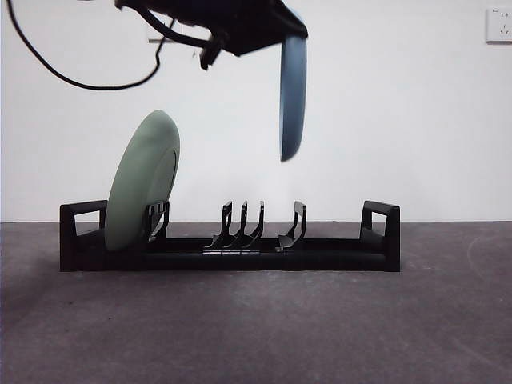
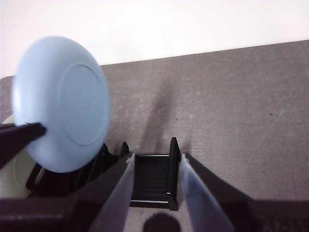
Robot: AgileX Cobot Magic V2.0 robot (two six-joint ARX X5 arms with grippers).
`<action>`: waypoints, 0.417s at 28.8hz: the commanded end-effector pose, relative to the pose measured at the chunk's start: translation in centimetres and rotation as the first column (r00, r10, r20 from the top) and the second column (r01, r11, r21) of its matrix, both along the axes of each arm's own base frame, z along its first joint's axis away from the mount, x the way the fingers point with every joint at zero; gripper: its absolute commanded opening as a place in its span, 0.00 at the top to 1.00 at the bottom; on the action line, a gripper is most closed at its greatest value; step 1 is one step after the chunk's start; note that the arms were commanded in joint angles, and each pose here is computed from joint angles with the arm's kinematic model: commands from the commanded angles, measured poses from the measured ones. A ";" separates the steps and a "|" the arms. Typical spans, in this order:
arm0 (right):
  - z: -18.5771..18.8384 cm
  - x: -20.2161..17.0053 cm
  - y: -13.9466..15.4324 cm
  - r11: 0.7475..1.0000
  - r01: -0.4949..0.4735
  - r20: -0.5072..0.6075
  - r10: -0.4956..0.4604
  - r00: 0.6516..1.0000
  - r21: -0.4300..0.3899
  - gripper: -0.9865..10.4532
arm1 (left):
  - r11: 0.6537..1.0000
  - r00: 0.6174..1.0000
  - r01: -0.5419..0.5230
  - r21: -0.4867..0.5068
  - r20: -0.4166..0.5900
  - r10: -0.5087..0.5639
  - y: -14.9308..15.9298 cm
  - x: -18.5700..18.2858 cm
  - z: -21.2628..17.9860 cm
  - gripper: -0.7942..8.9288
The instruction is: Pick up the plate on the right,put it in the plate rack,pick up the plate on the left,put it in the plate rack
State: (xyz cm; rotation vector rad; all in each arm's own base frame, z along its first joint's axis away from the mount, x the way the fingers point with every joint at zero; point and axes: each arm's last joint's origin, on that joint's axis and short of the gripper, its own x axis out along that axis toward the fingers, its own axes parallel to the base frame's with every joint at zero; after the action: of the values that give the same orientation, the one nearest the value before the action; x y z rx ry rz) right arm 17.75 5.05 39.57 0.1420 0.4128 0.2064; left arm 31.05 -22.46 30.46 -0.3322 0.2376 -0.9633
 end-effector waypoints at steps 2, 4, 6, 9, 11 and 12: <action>0.1 0.1 0.0 1.000 -0.002 0.008 0.002 1.000 -0.017 0.77 | 1.000 0.999 -0.006 0.026 -0.047 0.007 -0.6 1.0 -1.8 0.93; 0.1 0.1 0.0 1.000 -0.002 0.008 0.002 1.000 -0.019 0.78 | 0.998 0.996 -0.034 0.051 -0.076 0.038 -0.7 1.3 -2.7 0.93; 0.1 0.1 0.0 1.000 -0.003 0.009 0.003 1.000 -0.022 0.78 | 0.996 0.993 -0.045 0.076 -0.104 0.053 -0.8 1.6 -3.6 0.93; 0.1 0.1 0.0 1.000 -0.004 0.009 0.004 1.000 -0.024 0.78 | 0.995 0.990 -0.042 0.096 -0.131 0.055 -1.0 1.8 -4.5 0.93; 0.1 0.1 0.0 1.000 -0.004 0.009 0.004 1.000 -0.024 0.78 | 0.993 0.987 -0.042 0.111 -0.149 0.058 -1.1 1.9 -5.0 0.93; 0.1 0.1 0.0 1.000 -0.004 0.009 0.004 1.000 -0.024 0.78 | 0.992 0.986 -0.040 0.117 -0.157 0.058 -1.1 1.9 -5.1 0.93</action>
State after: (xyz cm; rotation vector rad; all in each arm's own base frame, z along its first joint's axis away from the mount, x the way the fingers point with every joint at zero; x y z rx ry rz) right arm 17.77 5.05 39.56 0.1250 0.4116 0.2098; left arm 32.82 -23.47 25.47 -0.3089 0.4335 -0.8708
